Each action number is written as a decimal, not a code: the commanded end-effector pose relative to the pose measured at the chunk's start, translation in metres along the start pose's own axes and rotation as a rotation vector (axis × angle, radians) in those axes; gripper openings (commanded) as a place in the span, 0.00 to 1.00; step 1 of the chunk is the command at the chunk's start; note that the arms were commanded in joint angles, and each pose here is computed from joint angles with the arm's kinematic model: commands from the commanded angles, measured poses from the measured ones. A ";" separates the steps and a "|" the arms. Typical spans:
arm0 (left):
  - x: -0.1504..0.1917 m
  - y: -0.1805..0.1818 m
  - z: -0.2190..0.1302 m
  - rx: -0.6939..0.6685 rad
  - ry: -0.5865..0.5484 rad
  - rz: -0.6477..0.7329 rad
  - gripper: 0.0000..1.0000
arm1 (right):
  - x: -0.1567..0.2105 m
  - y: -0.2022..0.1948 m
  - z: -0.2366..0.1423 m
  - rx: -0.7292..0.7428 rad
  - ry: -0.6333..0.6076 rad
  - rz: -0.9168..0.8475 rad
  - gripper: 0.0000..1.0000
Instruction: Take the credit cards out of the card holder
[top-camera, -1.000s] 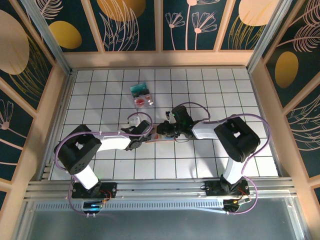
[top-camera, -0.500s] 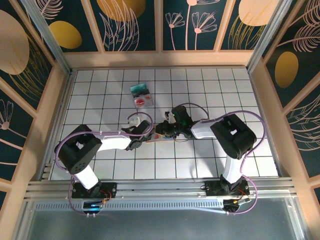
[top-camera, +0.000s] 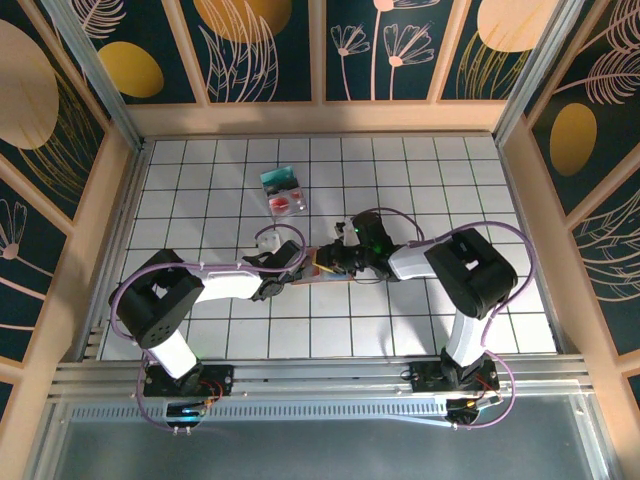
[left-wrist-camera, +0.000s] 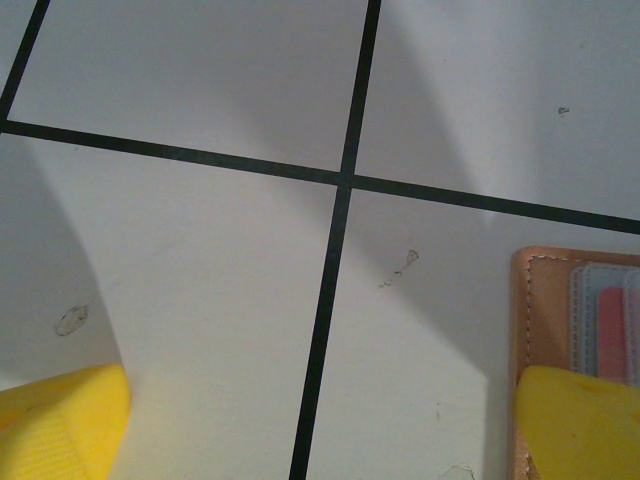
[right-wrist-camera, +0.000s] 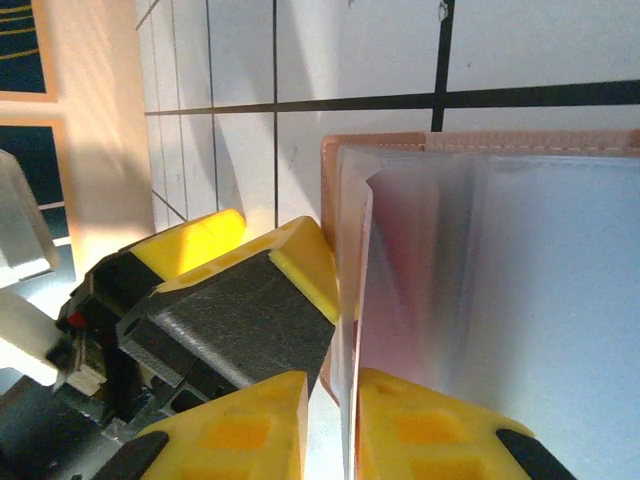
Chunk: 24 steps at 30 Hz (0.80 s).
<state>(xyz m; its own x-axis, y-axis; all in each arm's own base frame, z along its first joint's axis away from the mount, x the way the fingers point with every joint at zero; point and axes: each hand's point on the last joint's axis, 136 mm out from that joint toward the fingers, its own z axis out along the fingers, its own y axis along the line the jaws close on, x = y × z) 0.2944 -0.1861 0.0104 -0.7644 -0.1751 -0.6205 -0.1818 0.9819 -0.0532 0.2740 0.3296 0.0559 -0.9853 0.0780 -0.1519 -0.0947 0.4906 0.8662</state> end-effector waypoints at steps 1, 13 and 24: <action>0.049 0.024 0.010 -0.075 0.167 0.092 0.99 | -0.004 0.024 -0.008 -0.086 -0.014 -0.034 0.19; 0.049 0.025 0.011 -0.079 0.166 0.089 0.99 | -0.006 0.014 -0.013 -0.043 -0.032 -0.018 0.12; 0.049 0.025 0.010 -0.075 0.166 0.087 0.99 | -0.010 0.004 -0.022 0.028 -0.062 -0.028 0.11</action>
<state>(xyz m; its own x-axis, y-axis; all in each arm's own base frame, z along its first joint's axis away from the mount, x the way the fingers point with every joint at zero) 0.2941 -0.1861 0.0100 -0.7632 -0.1758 -0.6217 -0.1840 0.9816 -0.0517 0.2778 0.3176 0.0634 -0.9809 0.1092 -0.1608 -0.0850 0.5031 0.8601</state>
